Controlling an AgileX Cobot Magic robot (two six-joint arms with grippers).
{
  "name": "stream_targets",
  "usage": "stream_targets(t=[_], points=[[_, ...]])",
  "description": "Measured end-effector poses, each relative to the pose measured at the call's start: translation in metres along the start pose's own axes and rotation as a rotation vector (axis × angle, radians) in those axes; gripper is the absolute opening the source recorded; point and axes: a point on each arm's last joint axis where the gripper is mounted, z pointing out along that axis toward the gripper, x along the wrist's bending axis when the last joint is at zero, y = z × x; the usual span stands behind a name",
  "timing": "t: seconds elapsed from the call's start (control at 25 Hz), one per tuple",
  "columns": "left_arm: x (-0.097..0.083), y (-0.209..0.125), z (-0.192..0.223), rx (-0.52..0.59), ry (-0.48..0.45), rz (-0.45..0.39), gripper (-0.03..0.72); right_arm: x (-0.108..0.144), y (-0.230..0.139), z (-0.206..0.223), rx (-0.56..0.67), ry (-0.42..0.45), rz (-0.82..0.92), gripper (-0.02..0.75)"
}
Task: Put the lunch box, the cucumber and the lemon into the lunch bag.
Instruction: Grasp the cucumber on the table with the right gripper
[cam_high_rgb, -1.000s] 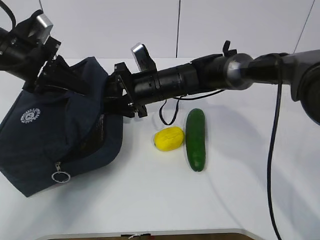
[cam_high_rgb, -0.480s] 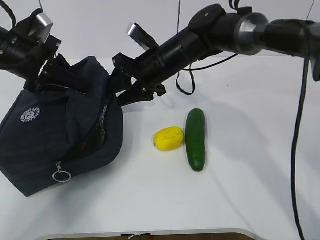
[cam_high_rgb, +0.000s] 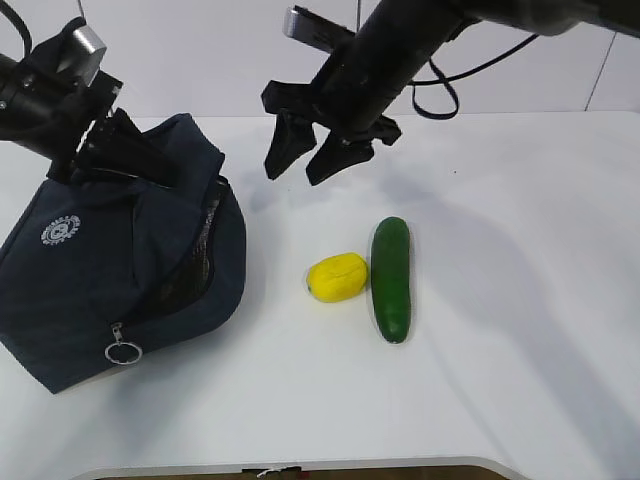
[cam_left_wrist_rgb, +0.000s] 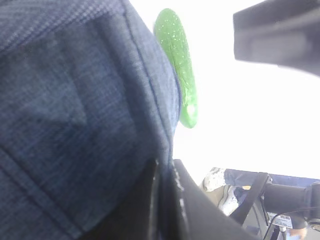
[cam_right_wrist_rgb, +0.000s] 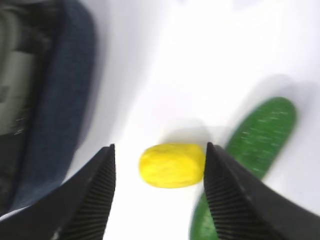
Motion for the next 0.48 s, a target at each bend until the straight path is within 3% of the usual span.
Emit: stream_targets(t=[0.36, 0.48], points=[[0.0, 0.0, 0.0, 0.001, 0.001, 0.001, -0.014, -0.005, -0.006, -0.03, 0.005, -0.286, 0.082, 0.451], [0.0, 0.0, 0.0, 0.001, 0.001, 0.001, -0.014, 0.002, -0.007, -0.033, -0.011, -0.332, 0.102, 0.451]])
